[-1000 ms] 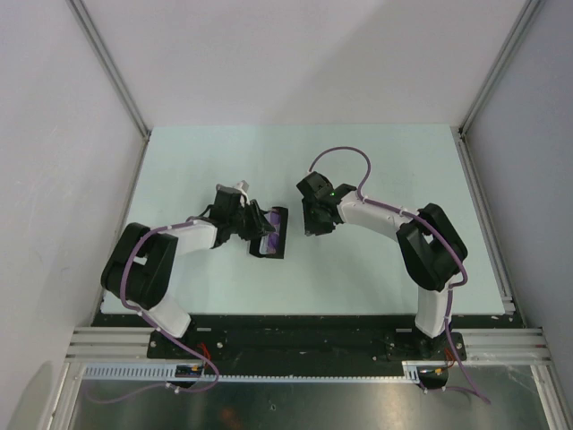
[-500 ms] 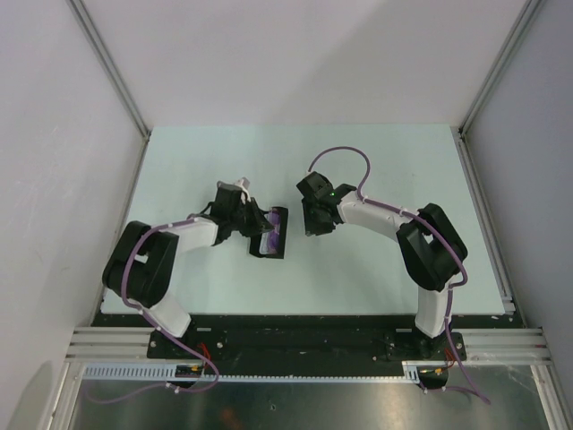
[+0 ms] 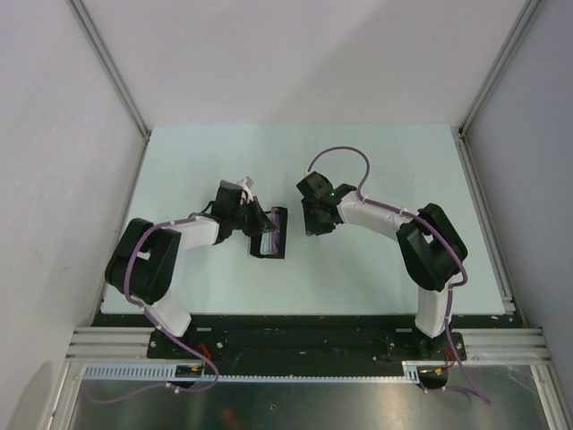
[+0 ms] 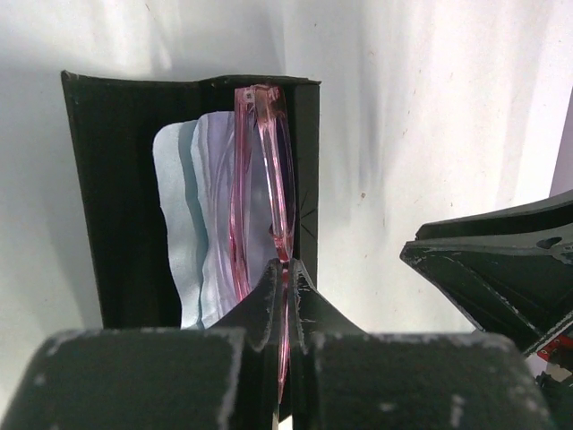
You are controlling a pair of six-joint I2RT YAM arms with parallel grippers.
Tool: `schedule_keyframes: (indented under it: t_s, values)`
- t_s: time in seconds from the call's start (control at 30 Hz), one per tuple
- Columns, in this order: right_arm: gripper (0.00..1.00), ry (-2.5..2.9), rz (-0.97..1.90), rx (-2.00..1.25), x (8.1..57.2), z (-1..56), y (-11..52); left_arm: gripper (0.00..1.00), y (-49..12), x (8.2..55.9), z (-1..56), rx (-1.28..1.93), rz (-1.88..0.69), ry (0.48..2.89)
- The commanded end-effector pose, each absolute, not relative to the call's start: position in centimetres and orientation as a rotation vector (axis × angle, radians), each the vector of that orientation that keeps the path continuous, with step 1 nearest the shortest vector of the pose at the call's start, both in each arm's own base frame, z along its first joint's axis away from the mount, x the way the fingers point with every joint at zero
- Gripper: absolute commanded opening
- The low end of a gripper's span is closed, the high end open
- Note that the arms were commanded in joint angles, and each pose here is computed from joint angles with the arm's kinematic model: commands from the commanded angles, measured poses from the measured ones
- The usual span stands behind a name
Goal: Organize the sunglasses
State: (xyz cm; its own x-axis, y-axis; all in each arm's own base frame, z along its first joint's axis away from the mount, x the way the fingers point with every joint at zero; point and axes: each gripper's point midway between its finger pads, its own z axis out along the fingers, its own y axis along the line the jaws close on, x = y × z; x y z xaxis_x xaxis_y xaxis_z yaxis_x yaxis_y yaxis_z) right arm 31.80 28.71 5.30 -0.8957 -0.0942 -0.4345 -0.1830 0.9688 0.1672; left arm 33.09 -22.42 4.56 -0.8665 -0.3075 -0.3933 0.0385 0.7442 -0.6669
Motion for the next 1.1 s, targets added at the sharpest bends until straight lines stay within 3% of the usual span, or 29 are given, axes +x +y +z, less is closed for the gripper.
schedule_keyframes:
  t_s: [0.0,0.77,1.07]
  values:
    - [0.32,2.659,0.303,-0.209,32.0,6.1,28.9,0.00,-22.3,33.1,4.8,-0.166,-0.984,2.445]
    - [0.32,2.648,0.309,-0.213,32.1,6.4,28.9,0.00,-23.4,31.9,5.1,-0.116,-1.267,2.397]
    - [0.32,2.644,0.315,-0.209,32.3,6.5,29.0,0.00,-22.9,31.7,3.8,-0.166,-1.225,2.416]
